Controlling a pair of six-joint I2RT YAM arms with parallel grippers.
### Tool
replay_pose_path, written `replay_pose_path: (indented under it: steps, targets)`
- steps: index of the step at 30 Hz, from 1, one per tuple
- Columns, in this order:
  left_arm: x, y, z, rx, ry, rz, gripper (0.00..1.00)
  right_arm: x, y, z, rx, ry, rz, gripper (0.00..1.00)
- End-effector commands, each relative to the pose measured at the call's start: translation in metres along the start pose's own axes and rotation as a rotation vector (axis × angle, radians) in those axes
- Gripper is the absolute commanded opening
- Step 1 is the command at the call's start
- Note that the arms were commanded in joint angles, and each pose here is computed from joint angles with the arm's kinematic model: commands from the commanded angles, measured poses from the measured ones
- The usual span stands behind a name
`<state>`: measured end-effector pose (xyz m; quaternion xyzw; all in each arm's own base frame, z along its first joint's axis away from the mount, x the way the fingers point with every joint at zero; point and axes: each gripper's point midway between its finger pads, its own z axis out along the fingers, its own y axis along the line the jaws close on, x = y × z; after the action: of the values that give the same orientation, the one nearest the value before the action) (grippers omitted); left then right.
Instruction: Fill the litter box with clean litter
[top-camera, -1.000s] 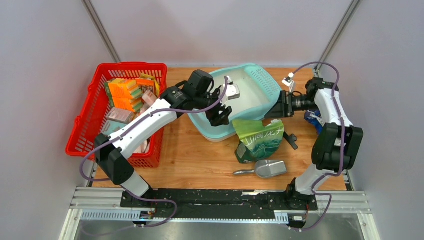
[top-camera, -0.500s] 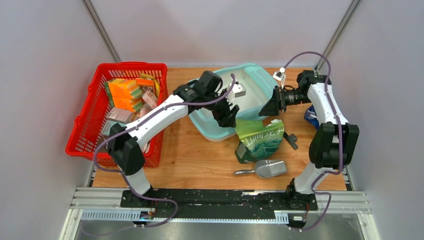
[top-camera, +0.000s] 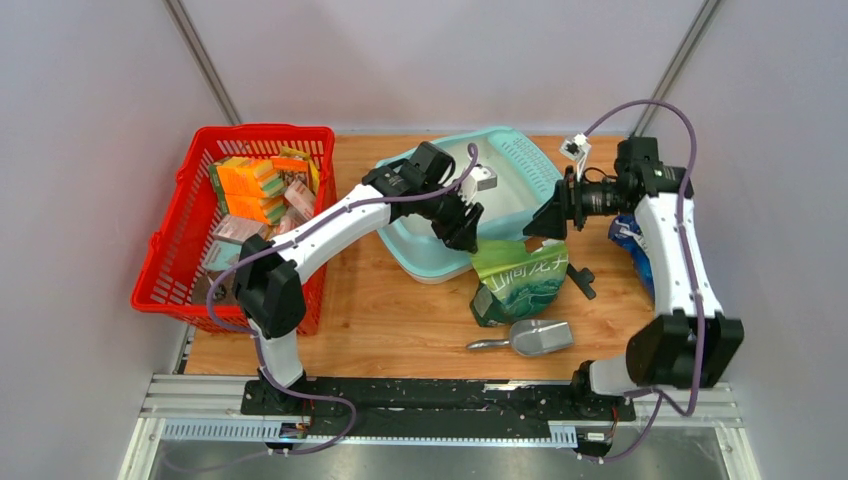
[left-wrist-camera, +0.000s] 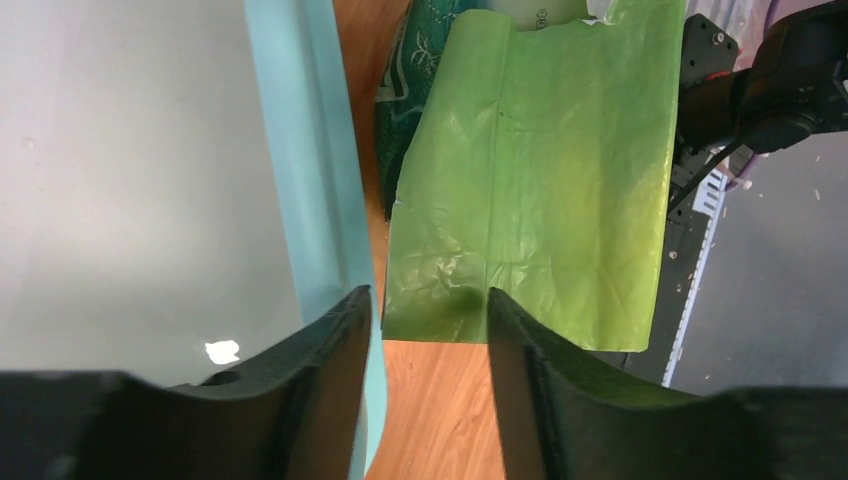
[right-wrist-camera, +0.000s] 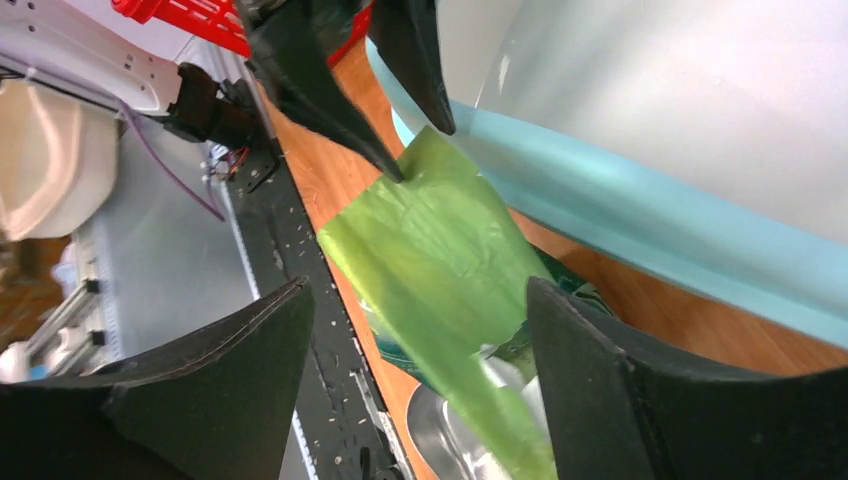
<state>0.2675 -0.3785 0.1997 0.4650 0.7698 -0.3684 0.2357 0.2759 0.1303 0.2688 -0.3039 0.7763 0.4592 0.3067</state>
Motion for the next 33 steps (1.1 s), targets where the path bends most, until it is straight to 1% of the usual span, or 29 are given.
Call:
replay_pose_path:
  steps: [1, 2, 5, 6, 7, 8, 9, 11, 14, 16, 20, 23, 26, 29, 31, 33]
  targets:
    - [-0.019, -0.011, -0.008, 0.051, -0.048, 0.011, 0.50, -0.017, 0.011, -0.015, 0.182, -0.114, -0.054, 0.82]
    - [-0.019, -0.014, -0.008, 0.064, -0.050, 0.016, 0.43, -0.016, 0.006, -0.013, 0.198, -0.131, -0.069, 0.82]
    - [-0.017, -0.019, -0.007, 0.104, -0.042, 0.012, 0.32, -0.014, 0.003, -0.016, 0.242, -0.141, -0.074, 0.82]
    - [-0.018, -0.021, -0.007, 0.117, -0.045, 0.013, 0.21, -0.013, 0.001, -0.016, 0.256, -0.138, -0.066, 0.82]
    - [-0.019, -0.025, -0.007, 0.143, -0.047, 0.018, 0.16, -0.012, -0.003, -0.018, 0.285, -0.136, -0.058, 0.82]
    - [-0.019, -0.027, -0.007, 0.152, -0.049, 0.019, 0.05, -0.013, -0.002, -0.020, 0.298, -0.140, -0.070, 0.82]
    - [-0.021, -0.027, -0.007, 0.155, -0.056, 0.024, 0.00, -0.012, -0.002, -0.021, 0.308, -0.139, -0.075, 0.82]
    - [-0.025, -0.027, -0.007, 0.154, -0.061, 0.026, 0.00, -0.012, 0.000, -0.026, 0.347, -0.141, -0.100, 0.82]
    - [-0.043, -0.031, -0.018, 0.147, -0.103, 0.078, 0.00, -0.008, -0.001, -0.032, 0.396, -0.140, -0.105, 0.83]
    - [-0.060, -0.035, -0.027, 0.139, -0.142, 0.129, 0.00, -0.005, -0.006, -0.034, 0.431, -0.133, -0.086, 0.83]
    - [-0.094, -0.046, -0.060, 0.094, -0.246, 0.231, 0.00, 0.000, -0.021, -0.040, 0.515, -0.111, -0.021, 0.82]
    - [-0.106, -0.056, -0.079, 0.082, -0.309, 0.295, 0.00, 0.001, -0.034, -0.046, 0.589, -0.113, 0.042, 0.83]
    - [-0.099, -0.065, -0.083, 0.110, -0.329, 0.313, 0.00, 0.003, -0.034, -0.041, 0.558, -0.110, 0.083, 0.83]
    - [-0.086, -0.066, -0.081, 0.125, -0.308, 0.312, 0.00, -0.001, -0.022, -0.033, 0.467, -0.113, 0.094, 0.84]
    - [-0.079, -0.063, -0.080, 0.109, -0.295, 0.322, 0.00, -0.005, 0.001, -0.023, 0.319, -0.110, 0.028, 0.85]
    - [-0.076, -0.053, -0.077, 0.064, -0.273, 0.287, 0.01, -0.005, 0.000, -0.022, 0.311, -0.107, 0.023, 0.86]
